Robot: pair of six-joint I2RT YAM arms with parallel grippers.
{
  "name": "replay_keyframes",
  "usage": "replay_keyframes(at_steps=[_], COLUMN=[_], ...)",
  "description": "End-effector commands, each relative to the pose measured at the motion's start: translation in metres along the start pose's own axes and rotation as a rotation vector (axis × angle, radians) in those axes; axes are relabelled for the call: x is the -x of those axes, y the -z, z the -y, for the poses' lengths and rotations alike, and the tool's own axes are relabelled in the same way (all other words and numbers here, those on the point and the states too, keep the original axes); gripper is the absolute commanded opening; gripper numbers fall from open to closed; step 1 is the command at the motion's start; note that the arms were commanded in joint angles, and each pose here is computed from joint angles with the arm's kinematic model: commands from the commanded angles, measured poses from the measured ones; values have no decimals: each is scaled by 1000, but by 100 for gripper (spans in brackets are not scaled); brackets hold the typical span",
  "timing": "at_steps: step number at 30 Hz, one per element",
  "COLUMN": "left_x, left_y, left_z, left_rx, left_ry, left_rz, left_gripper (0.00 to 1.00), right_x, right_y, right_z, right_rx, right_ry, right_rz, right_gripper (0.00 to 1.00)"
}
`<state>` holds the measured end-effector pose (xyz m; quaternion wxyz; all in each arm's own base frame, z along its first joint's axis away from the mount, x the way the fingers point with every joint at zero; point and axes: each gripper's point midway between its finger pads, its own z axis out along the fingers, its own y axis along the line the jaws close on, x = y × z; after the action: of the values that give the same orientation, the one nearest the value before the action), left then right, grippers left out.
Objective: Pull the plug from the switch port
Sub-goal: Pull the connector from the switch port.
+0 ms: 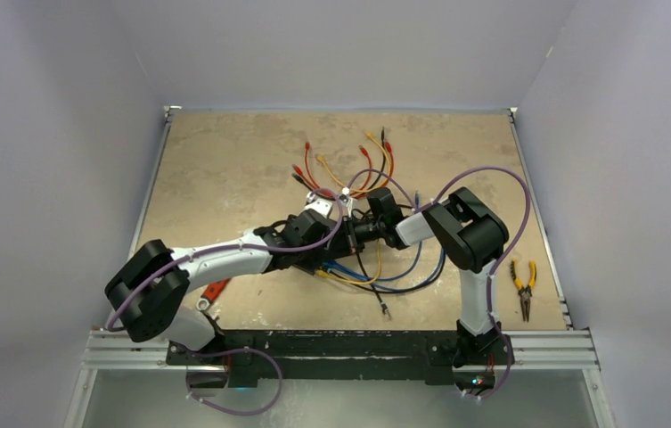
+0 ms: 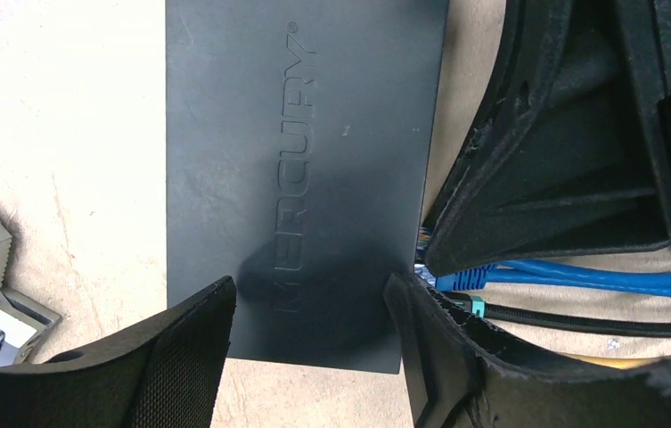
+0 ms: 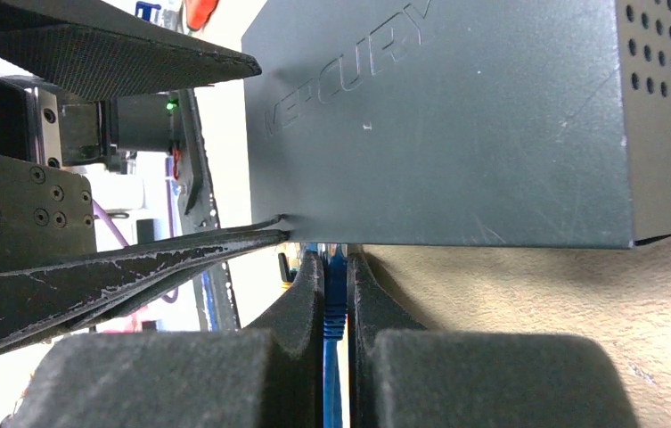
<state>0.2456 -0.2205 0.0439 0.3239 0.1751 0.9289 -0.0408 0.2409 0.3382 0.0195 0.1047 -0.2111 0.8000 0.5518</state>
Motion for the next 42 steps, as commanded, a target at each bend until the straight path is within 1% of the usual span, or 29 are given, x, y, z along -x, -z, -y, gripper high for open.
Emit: replay_keyframes(at_steps=[1, 8, 9, 10, 13, 21, 28, 31, 35, 38, 42], left_x=[-30, -34, -34, -34, -33, -31, 4, 9, -3, -12, -18], left_y=[3, 3, 3, 3, 3, 3, 22, 24, 16, 10, 7], left_z=[-7, -3, -1, 0, 4, 2, 27, 31, 26, 16, -3], left_rx=[-1, 5, 4, 1, -3, 41, -57, -78, -46, 12, 120], left_ry=[-89, -133, -138, -139, -144, -160, -118, -107, -115, -109, -81], left_rz=[-96, -103, -104, -102, -98, -94, 14, 32, 3, -19, -22], left_gripper=[65, 67, 75, 77, 78, 76, 78, 79, 80, 79, 74], right_x=[-11, -11, -11, -10, -11, -11, -11, -12, -13, -13, -13], right_y=[3, 3, 3, 3, 2, 3, 2, 2, 2, 2, 3], right_z=[8, 8, 8, 8, 8, 9, 10, 10, 11, 10, 10], right_rx=[-24, -23, -23, -23, -24, -27, -28, -29, -29, -28, -29], right_ry=[9, 8, 9, 9, 6, 6, 6, 5, 4, 4, 4], right_rz=[-29, -29, -28, -28, -29, -29, -28, -29, -29, -31, -29], right_gripper=[0, 0, 0, 0, 0, 0, 0, 0, 0, 0, 0])
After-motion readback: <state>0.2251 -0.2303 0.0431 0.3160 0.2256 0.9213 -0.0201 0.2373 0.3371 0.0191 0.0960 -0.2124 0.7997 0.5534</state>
